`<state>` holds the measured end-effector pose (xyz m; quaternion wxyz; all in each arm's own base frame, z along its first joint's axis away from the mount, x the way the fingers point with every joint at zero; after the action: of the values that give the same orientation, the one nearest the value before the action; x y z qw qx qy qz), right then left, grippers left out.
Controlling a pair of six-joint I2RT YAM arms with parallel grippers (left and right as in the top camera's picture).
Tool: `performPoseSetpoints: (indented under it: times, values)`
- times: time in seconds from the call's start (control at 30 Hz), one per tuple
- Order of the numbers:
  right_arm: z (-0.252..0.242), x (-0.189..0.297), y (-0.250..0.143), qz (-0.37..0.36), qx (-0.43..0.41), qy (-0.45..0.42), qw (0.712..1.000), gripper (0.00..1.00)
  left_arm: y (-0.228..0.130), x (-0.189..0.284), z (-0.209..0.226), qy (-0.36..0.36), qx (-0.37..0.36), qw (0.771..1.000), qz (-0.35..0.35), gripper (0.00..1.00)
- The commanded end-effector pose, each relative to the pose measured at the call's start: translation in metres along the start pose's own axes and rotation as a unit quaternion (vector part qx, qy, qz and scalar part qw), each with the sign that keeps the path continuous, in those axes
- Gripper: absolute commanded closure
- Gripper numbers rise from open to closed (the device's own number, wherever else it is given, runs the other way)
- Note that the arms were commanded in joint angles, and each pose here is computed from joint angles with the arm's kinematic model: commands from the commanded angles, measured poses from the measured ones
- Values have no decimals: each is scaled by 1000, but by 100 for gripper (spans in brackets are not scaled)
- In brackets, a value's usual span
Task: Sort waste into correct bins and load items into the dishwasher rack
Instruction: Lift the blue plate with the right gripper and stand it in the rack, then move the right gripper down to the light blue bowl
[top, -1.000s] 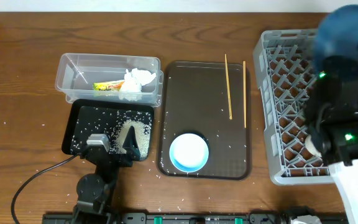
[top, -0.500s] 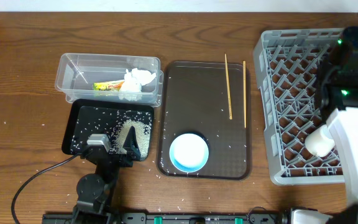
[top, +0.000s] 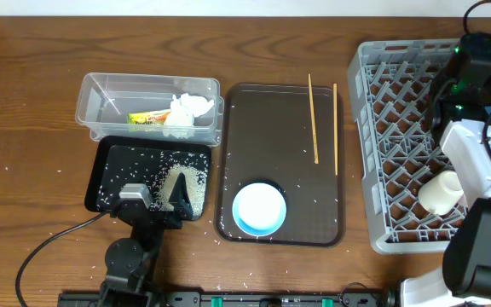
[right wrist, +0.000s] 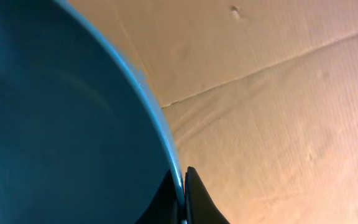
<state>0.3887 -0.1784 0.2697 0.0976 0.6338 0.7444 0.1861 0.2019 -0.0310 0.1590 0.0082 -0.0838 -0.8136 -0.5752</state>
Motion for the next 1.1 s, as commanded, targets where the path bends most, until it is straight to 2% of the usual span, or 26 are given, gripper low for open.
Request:
performPoseSetpoints:
  times: [0.0,0.13,0.2,0.27,0.33,0.37,0.4,0.67,0.83,0.93,1.0,1.07]
  values:
    - [15,-2,5,-11,55,12,998,99,-15,-2,7,13,-2,1000,20,6]
    - [38,5,12,-30,76,31,996,98,-15,-2,7,13,-2,1000,20,7]
    - [47,14,17,-46,82,42,995,85,-15,-2,7,13,-2,1000,20,7]
    - [53,23,22,-61,82,50,993,54,-15,-2,7,13,-2,1000,20,7]
    - [54,31,27,-73,64,55,994,14,-15,-2,7,13,-2,1000,20,7]
    - [53,33,29,-76,57,55,994,6,-15,-2,7,13,-2,1000,20,7]
    - [52,38,30,-78,49,55,994,2,-15,-2,7,13,-2,1000,20,7]
    - [49,81,44,-125,42,77,988,1,-15,-2,7,13,-2,1000,20,7]
    - [53,125,48,-186,41,153,970,1,-15,-2,7,13,-2,1000,20,7]
    - [61,162,41,-223,34,244,943,1,-15,-2,7,13,-2,1000,20,6]
    - [69,190,32,-240,29,324,915,1,-15,-2,7,13,-2,1000,20,6]
    - [80,225,17,-232,1,438,869,1,-15,-2,7,13,-2,1000,20,7]
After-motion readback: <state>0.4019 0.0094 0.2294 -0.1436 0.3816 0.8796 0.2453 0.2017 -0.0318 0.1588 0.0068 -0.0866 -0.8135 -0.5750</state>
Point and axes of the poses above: each gripper's point midway between its finger pads, its own x axis back along the fingers, its own z axis along the line the jaws close on, y = z × x, the point moved 4 cm from there along x, back along the fingers, and after that the axes turned 3 degrees about x, right-handed, at the moved point
